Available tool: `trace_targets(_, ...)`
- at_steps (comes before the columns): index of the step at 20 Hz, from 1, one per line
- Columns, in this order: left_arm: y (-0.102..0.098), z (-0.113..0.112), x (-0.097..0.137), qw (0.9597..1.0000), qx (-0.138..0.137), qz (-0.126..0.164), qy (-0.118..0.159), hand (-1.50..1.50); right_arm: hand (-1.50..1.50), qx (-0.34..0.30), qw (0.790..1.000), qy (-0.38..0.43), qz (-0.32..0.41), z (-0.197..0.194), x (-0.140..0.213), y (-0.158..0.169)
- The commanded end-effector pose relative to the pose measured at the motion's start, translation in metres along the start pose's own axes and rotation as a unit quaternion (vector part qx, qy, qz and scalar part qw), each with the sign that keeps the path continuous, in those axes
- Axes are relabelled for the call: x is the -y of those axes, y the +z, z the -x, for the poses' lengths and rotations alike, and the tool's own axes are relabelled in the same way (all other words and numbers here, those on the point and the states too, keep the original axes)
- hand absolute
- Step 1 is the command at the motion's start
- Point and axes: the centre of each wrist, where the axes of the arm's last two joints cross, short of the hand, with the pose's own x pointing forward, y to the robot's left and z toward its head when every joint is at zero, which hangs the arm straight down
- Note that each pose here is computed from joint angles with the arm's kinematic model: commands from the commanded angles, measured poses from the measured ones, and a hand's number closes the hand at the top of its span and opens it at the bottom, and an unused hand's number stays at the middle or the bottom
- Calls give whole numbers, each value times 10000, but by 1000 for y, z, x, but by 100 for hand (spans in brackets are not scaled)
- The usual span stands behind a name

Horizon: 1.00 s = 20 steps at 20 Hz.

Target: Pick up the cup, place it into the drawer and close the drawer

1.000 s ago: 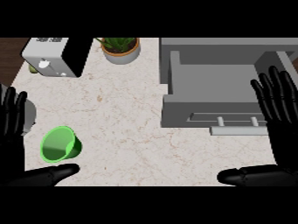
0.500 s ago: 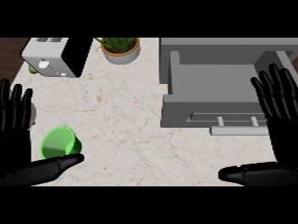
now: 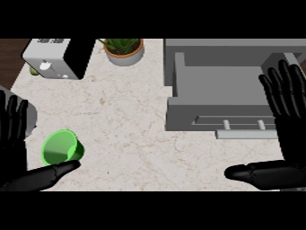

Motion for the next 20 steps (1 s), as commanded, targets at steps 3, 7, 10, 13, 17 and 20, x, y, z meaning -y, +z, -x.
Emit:
trace_targets(3,10,30,-15,9995,-284,-129,-72,-150,-150,0,10000,-36,11,-12,-4,29)
trace_targets(7,0,26,-9,9990,-340,-276,-99,-150,-150,7,10000,51,-26,-10,10,-6)
trace_targets(10,25,41,-20,9966,-658,-396,-301,-150,-150,11,10000,-15,40,-17,-1,4)
trace_targets(13,25,64,-33,9960,-592,-517,-414,-150,-150,-53,10000,52,53,-10,-1,4)
trace_targets(17,40,73,-52,9952,-656,-543,-485,-150,-150,-52,10000,5,-53,6,17,11)
trace_targets(20,29,103,-33,9948,-786,-510,-399,-150,-150,-36,10000,38,-66,-8,12,5)
